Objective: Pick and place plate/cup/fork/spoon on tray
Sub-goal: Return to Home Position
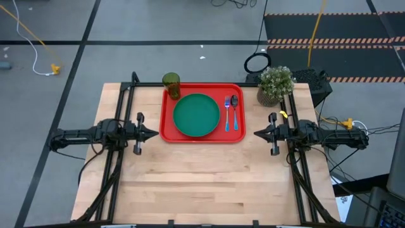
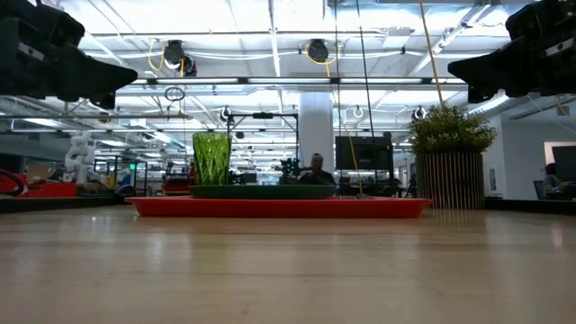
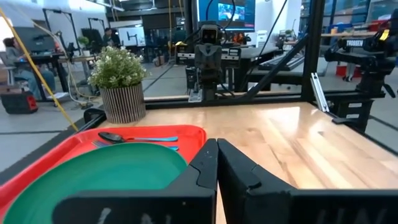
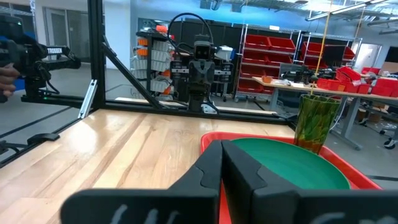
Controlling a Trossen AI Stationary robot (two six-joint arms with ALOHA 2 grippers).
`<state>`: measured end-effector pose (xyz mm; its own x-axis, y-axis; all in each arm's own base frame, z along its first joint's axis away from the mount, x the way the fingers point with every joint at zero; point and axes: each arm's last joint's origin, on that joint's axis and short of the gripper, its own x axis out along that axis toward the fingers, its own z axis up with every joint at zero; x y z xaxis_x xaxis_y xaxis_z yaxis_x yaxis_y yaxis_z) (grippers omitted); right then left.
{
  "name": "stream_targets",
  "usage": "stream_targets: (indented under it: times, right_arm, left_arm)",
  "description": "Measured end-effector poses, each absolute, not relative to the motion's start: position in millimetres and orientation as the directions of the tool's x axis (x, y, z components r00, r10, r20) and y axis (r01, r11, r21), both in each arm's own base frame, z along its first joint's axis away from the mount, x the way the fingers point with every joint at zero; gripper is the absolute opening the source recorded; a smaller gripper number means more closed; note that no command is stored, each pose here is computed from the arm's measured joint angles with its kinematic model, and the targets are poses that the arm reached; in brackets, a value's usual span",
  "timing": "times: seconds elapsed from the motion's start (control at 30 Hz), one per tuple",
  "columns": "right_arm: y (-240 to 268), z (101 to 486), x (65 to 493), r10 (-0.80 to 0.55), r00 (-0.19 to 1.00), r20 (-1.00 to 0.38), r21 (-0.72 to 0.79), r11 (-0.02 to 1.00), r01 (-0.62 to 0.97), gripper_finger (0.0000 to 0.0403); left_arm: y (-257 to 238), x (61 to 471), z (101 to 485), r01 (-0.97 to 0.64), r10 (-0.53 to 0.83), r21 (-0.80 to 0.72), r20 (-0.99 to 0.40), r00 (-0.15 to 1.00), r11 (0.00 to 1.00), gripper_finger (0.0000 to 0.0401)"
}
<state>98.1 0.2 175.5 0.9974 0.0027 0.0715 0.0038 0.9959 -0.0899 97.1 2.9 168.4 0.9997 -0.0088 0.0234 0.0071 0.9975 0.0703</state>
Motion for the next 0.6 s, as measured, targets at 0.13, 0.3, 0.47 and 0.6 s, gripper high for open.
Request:
stream_targets:
  times: [0.13, 0.3, 0.47, 0.6]
  right_arm:
    - [0.2, 175.5, 98.1, 0.003, 0.997, 0.071, -0.09, 0.996, 0.004, 0.0]
    - [0.2, 175.5, 98.1, 0.003, 0.997, 0.071, -0.09, 0.996, 0.004, 0.0]
    - [0.2, 175.6, 98.1, 0.003, 0.997, 0.072, -0.09, 0.996, 0.004, 0.0]
    - [0.2, 175.5, 98.1, 0.003, 0.997, 0.071, -0.09, 0.996, 0.003, 0.0]
  left_arm:
    - [3.0, 97.1, 168.4, 0.004, -0.006, 0.088, 0.024, 1.0, 0.996, 0.0009]
    - [3.0, 97.1, 168.3, 0.004, -0.006, 0.075, 0.024, 1.0, 0.997, 0.0019]
    - [3.0, 97.1, 168.4, 0.004, -0.006, 0.074, 0.024, 1.0, 0.997, 0.0015]
    - [3.0, 97.1, 168.4, 0.004, -0.006, 0.072, 0.025, 1.0, 0.997, 0.0007]
